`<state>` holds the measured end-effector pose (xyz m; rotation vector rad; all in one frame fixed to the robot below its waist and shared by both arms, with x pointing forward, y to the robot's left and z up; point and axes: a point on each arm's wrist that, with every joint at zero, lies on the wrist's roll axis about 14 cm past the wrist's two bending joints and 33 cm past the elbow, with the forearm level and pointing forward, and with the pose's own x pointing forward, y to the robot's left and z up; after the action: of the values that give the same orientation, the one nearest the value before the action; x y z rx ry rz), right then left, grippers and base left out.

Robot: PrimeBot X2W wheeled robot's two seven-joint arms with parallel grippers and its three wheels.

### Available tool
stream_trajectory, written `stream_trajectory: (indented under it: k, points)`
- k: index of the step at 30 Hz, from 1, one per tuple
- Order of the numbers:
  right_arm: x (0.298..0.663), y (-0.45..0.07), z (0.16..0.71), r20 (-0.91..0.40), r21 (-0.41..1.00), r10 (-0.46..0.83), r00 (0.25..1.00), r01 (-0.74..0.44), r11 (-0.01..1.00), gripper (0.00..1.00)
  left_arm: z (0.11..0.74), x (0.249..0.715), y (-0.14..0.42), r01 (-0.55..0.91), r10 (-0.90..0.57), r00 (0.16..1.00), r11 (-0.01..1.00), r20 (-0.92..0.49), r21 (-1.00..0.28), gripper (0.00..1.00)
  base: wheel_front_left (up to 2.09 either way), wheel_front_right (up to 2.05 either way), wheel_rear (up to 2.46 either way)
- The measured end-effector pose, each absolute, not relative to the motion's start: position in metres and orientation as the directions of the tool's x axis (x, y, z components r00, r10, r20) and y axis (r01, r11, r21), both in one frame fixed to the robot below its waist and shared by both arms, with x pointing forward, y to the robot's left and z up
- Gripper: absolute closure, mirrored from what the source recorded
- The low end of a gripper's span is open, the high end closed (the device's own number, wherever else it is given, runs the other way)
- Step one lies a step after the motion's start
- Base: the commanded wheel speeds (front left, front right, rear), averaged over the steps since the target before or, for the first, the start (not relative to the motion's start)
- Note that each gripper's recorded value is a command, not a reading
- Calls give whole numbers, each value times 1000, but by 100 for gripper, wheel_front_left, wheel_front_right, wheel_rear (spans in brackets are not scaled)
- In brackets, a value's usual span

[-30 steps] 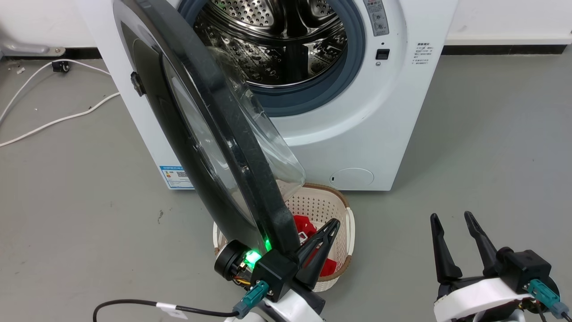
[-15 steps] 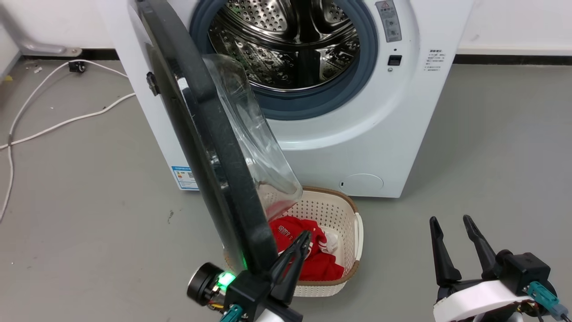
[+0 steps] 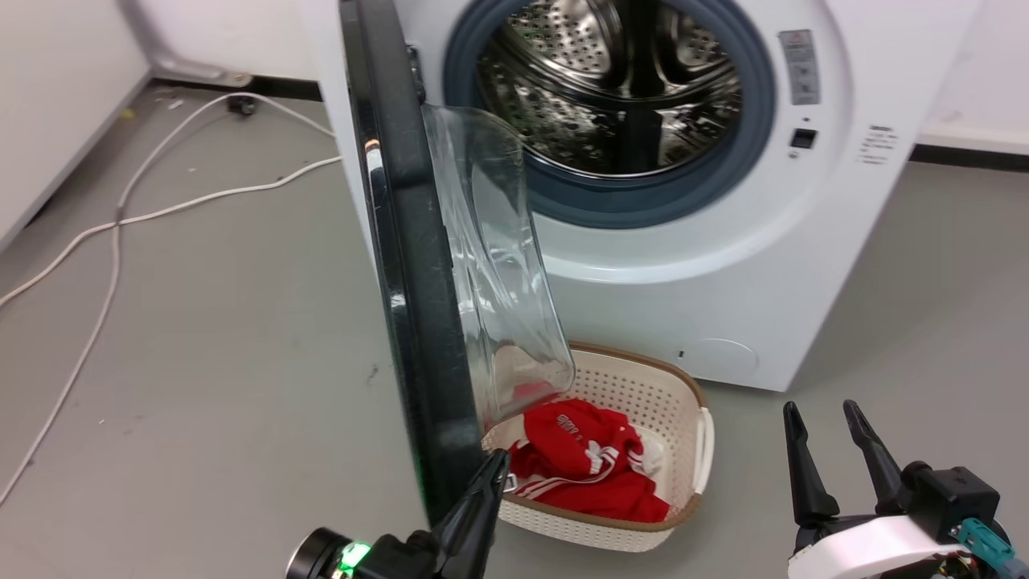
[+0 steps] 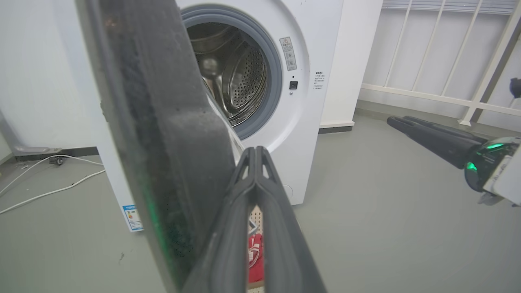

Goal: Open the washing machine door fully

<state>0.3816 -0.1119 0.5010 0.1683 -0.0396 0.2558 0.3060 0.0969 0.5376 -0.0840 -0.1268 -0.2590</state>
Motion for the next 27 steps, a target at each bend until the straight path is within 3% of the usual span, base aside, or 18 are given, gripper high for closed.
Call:
stream_trajectory:
  k: [15,27]
  points:
    - [394,-54,501,51,158,406,912,-409,899,0,532,268,200,-108,111,988,994,109,-29,100,0,0,0]
    - [399,-50,498,36,159,416,909,-416,895,0,527,274,277,-273,267,958,960,103,54,100,0,0,0]
